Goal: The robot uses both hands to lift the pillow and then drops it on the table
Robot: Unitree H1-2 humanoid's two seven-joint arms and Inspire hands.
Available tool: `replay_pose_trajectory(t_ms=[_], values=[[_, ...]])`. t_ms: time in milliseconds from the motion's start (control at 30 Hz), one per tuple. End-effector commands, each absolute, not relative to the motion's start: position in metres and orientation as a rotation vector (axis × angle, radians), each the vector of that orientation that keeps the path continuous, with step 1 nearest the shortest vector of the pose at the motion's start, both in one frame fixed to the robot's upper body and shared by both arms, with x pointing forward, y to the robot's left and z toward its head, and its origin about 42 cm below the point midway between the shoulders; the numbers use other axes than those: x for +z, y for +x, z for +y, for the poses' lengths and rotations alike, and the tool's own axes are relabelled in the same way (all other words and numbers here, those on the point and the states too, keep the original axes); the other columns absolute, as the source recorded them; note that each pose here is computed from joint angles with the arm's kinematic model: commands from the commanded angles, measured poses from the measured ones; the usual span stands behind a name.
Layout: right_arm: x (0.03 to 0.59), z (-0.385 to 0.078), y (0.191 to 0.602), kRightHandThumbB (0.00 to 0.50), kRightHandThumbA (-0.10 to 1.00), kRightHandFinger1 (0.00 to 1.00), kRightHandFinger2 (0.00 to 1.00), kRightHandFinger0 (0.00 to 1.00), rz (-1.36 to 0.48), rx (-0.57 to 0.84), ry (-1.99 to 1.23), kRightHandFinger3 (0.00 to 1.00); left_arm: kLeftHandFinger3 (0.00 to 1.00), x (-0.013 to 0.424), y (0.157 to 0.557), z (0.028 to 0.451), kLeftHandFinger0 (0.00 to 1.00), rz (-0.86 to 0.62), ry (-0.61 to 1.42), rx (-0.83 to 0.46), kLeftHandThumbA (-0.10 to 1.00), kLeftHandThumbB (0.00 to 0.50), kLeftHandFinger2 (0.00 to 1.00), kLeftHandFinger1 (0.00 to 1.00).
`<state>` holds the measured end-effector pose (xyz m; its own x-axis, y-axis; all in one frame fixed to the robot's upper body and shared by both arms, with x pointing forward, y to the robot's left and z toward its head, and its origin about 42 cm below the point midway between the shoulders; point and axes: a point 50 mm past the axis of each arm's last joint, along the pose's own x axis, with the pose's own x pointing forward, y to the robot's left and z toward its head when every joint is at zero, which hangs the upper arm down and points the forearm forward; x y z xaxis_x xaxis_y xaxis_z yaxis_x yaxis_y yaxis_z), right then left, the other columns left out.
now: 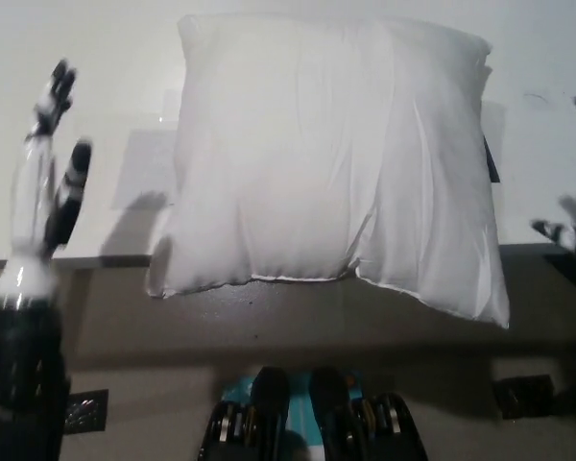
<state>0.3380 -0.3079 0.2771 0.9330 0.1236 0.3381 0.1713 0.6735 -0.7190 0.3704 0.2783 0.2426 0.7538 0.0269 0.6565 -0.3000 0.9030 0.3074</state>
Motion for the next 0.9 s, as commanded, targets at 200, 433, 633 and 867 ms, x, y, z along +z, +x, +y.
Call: replay_pose_trajectory(t_ms=[200, 433, 633, 867], values=[[0.216, -0.324, 0.233, 0.277, 1.0, 1.0, 1.0, 1.0, -0.478, -0.132, -0.709, 1.0, 1.0, 0.159, 0.27, 0.282, 1.0, -0.593, 0.284, 0.217, 1.0, 0.158, 1.0, 1.0], [0.123, -0.328, 0.193, 0.195, 1.0, 1.0, 1.0, 1.0, -0.307, -0.17, -0.675, 1.0, 1.0, 0.089, 0.232, 0.282, 1.0, -0.323, 0.177, 0.274, 1.0, 0.142, 1.0, 1.0], [0.074, -0.316, 0.179, 0.185, 1.0, 1.0, 1.0, 1.0, -0.157, -0.068, -0.651, 1.0, 1.0, 0.063, 0.225, 0.267, 1.0, -0.228, 0.114, 0.262, 1.0, 0.025, 1.0, 1.0], [0.058, -0.308, 0.185, 0.199, 1.0, 1.0, 1.0, 1.0, -0.097, -0.006, -0.625, 1.0, 1.0, 0.065, 0.225, 0.26, 1.0, -0.234, 0.082, 0.235, 1.0, 0.105, 1.0, 1.0]])
